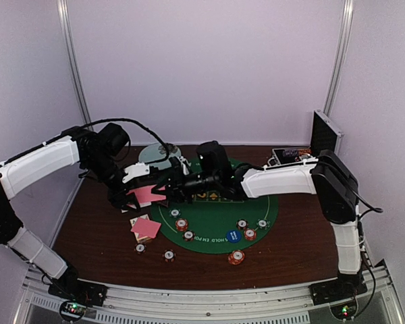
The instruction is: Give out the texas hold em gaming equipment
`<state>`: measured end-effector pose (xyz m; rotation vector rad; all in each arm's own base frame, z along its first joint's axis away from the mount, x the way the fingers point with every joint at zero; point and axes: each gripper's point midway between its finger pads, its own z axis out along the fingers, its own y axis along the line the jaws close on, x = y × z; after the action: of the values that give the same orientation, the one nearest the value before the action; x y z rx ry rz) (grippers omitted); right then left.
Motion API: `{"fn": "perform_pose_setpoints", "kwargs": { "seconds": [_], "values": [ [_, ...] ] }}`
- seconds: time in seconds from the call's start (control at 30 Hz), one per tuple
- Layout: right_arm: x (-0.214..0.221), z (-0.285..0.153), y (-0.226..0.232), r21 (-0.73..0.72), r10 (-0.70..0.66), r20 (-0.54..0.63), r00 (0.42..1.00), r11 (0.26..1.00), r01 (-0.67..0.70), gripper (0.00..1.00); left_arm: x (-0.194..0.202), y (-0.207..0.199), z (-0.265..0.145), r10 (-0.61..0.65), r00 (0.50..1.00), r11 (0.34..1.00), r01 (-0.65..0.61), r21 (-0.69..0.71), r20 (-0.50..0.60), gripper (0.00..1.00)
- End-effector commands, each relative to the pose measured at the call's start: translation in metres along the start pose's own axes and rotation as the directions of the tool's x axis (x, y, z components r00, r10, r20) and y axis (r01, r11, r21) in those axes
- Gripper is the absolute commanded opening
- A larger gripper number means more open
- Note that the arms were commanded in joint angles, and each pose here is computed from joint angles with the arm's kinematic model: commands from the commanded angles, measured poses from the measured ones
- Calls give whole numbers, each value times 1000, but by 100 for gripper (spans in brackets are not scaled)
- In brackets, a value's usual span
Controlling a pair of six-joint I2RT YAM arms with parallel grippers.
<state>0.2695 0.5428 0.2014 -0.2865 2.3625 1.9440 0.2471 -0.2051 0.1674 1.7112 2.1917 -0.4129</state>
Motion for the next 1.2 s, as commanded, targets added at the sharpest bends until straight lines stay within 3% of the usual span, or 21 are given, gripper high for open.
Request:
{"fn": "perform_pose_setpoints", "kwargs": {
  "seconds": [0.0,0.13,0.5,0.87,1.17],
  "values": [
    [-2,-18,13,17,-19,23,1000,1000,18,12,-7,1,-8,27,999,1000,-27,-16,32,10],
    [-4,-25,16,24,-24,28,999,999,23,6,-7,2,-8,27,999,999,-27,-19,30,10],
    [-28,-73,3,80,-18,83,996,997,12,3,-5,1,-9,30,999,999,-29,-19,20,8],
    [-112,-160,-69,261,-16,221,975,964,-44,2,-4,0,-9,30,999,999,-30,-17,18,8],
    [-182,-191,-138,397,-27,268,963,914,-84,2,-4,0,-12,31,999,999,-31,-21,18,8]
  ]
}}
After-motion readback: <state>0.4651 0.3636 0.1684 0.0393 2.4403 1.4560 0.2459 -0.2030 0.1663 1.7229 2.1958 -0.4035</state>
